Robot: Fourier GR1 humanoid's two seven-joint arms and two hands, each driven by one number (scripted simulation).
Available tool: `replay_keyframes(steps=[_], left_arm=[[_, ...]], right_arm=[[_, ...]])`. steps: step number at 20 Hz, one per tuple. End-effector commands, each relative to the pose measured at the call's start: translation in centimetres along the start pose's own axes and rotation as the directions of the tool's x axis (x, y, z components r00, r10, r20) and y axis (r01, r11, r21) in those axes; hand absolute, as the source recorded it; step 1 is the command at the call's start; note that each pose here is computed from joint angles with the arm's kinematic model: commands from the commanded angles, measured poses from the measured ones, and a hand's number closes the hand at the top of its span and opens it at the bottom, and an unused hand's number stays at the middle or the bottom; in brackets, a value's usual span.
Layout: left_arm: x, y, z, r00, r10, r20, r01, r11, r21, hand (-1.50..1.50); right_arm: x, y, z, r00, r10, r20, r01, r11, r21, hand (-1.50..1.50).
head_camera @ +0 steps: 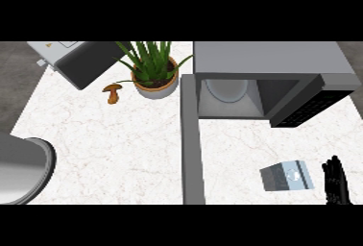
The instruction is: Pick up the milk, place it into the microwave and close the microwave
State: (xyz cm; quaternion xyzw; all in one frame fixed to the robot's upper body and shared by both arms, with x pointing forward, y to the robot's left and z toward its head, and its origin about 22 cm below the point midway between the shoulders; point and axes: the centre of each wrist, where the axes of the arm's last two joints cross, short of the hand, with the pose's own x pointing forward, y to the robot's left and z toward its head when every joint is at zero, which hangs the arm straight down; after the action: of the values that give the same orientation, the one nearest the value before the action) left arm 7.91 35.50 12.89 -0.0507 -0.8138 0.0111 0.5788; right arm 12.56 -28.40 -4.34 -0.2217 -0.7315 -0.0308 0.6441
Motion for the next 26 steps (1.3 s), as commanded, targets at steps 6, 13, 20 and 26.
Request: replay_keyframes(steps=[6,13,20,26], left_arm=[[1.5,-0.4,1.0,0.997,0.053,0.058,-0.05,0.998,-0.045,-1.5],[0.5,0.6,2.8,0.997,0.05,0.064,-0.047,0.998,-0.049,-1.5],[2.0,0.3,3.9,0.997,0.048,0.063,-0.045,0.998,-0.044,-1.5],[3.4,0.2,2.7,0.997,0.072,0.029,-0.071,0.996,-0.056,-1.5]], right_arm=[[-8.1,-0.5,1.0,0.997,0.078,-0.014,-0.078,0.997,0.021,-1.5],[-10.8,-1.1,-1.9,0.999,0.035,-0.003,-0.035,0.999,0.026,-1.5],[-12.4,1.9,-1.6,0.999,-0.051,0.007,0.051,0.997,0.057,-1.5],[-13.6,1.2,-2.7,0.989,-0.148,0.008,0.147,0.986,0.074,1.5]])
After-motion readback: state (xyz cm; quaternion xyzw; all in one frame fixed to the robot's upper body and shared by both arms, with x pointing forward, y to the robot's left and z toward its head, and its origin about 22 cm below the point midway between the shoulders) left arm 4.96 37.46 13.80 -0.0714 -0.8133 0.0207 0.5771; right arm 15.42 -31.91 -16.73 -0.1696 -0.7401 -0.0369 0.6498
